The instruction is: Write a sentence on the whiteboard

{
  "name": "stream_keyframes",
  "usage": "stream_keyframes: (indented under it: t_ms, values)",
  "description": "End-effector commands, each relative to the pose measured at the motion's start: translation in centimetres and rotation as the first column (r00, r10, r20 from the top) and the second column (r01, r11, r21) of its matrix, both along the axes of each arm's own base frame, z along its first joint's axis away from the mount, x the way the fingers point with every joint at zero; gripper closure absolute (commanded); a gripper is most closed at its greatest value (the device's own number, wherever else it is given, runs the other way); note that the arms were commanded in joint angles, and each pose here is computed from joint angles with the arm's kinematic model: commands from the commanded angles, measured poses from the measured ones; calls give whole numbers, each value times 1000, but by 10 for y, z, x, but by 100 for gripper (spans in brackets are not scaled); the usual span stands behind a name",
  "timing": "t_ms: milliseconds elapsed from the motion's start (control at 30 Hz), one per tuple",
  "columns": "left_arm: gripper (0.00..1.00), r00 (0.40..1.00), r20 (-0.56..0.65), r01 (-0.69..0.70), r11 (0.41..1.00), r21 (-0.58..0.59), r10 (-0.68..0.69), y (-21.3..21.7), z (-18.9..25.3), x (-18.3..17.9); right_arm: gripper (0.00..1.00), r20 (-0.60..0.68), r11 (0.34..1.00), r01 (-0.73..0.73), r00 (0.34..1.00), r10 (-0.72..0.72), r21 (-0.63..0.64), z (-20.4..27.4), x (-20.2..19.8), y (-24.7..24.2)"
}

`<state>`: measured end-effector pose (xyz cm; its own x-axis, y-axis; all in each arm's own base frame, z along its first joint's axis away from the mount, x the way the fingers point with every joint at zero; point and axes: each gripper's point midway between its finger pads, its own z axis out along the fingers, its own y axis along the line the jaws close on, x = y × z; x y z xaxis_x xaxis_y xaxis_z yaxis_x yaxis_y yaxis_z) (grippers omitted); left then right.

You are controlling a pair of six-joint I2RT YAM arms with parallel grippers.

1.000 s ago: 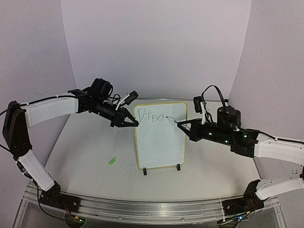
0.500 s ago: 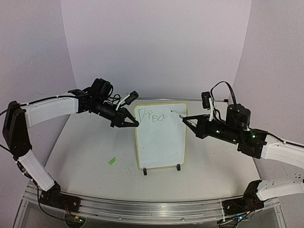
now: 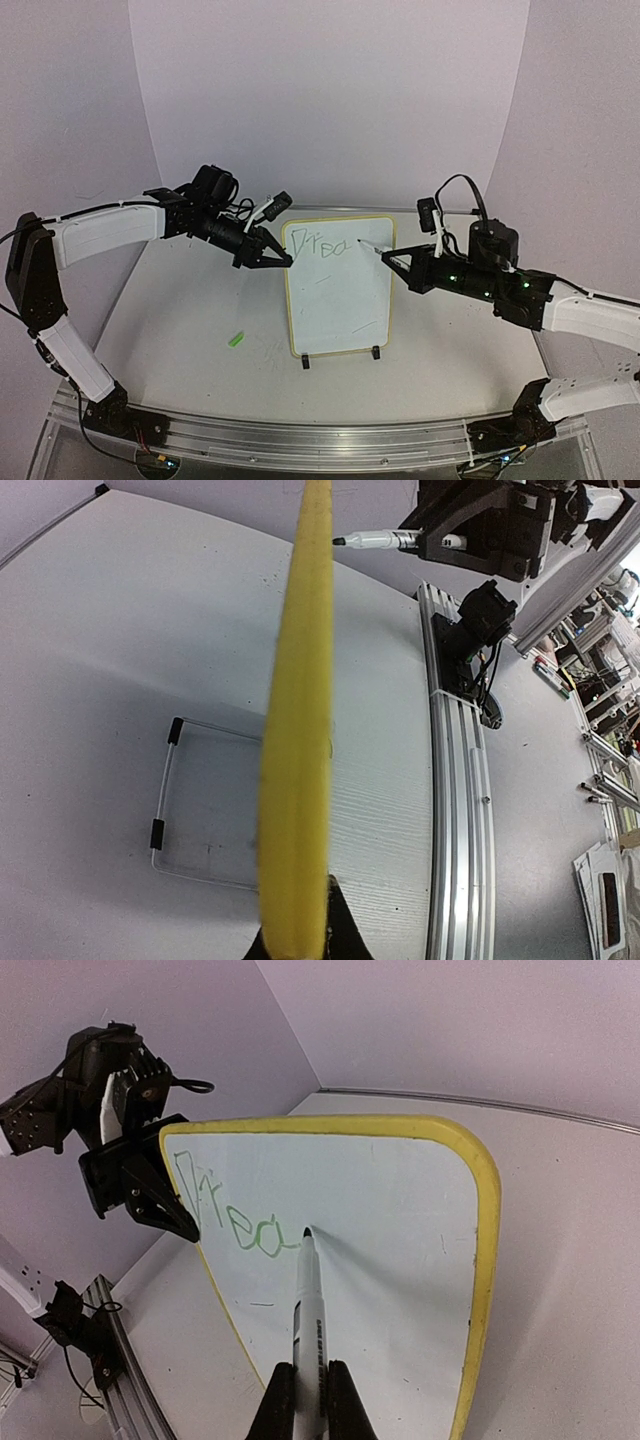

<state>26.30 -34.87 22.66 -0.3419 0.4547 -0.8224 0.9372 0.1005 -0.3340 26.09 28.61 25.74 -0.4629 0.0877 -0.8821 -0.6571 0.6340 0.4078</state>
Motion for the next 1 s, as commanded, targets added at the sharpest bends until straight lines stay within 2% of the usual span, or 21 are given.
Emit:
stream_keyframes:
  t_ms: [0,300,667,967]
  values:
    - [100,998,-57,13,989,145,-5,-1,-47,-12,100,52,1000,-17,999,16,26,19,6,7]
    - [100,998,-59,16,989,150,-7,-2,-49,-13,100,49,1000,15,999,-15,13,15,12,5]
    - [100,998,-62,17,988,153,-7,-2,-50,-13,100,-45,999,40,998,-41,-14,-25,6,-4]
    - [100,998,-62,18,988,153,-8,-2,-51,-13,100,4,998,61,998,-61,20,-4,10,-6]
